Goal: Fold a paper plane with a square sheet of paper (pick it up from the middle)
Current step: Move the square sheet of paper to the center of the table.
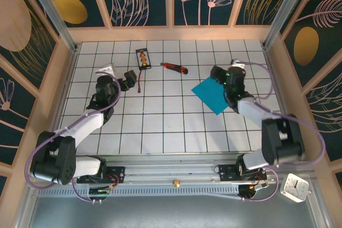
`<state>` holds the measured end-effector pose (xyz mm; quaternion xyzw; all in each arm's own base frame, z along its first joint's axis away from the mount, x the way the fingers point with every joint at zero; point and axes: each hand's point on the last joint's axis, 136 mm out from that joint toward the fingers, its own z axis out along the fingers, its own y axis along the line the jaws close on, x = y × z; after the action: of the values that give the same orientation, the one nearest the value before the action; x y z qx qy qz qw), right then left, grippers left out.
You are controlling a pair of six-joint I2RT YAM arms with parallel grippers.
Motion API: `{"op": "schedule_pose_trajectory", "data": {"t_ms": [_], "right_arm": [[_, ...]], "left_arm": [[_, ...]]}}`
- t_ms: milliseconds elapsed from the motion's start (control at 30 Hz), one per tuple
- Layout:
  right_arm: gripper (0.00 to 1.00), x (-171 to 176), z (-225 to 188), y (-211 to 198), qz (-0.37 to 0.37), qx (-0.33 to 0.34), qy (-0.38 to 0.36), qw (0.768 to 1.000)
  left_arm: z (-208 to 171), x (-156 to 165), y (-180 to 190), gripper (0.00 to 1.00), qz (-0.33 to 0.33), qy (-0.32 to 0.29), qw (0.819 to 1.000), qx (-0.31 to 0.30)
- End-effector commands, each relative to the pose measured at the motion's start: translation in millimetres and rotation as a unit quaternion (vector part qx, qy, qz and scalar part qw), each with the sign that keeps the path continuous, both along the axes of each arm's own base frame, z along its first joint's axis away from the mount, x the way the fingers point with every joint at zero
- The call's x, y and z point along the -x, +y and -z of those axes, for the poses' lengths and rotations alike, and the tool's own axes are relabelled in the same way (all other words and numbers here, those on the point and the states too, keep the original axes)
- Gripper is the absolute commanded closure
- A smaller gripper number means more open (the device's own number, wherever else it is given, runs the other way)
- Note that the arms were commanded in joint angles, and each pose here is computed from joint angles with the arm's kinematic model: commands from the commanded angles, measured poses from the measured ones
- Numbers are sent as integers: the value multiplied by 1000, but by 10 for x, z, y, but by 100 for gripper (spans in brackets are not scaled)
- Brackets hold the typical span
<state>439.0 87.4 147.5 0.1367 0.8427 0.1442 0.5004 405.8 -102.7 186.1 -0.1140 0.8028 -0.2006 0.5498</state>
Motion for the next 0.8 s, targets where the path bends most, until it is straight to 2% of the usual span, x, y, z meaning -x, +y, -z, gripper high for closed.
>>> {"op": "schedule_pose_trajectory", "data": {"t_ms": [0, 133, 300, 467, 567, 700, 767], "right_arm": [[31, 116, 724, 113, -22, -42, 166, 985], [47, -52, 966, 199, -38, -23, 213, 976], [51, 61, 1288, 294, -57, -42, 267, 961], [53, 417, 1414, 551, -72, -64, 299, 949], [54, 643, 1413, 948, -95, -90, 306, 943], [54, 785, 1299, 1835, -140, -140, 297, 934], [54, 834, 1176, 2301, -169, -158, 288, 929]], "left_arm": [[205, 19, -171, 1, 19, 61, 998, 19], [185, -25, -234, 1, 24, 65, 997, 22], [168, -9, -212, 1, 19, 69, 997, 20], [204, -12, -61, 1, -25, 99, 995, 2], [209, 28, -22, 1, -34, 114, 993, -3], [265, 160, 7, 1, -38, 142, 989, 2], [299, 237, -73, 1, -12, 152, 988, 13]]}}
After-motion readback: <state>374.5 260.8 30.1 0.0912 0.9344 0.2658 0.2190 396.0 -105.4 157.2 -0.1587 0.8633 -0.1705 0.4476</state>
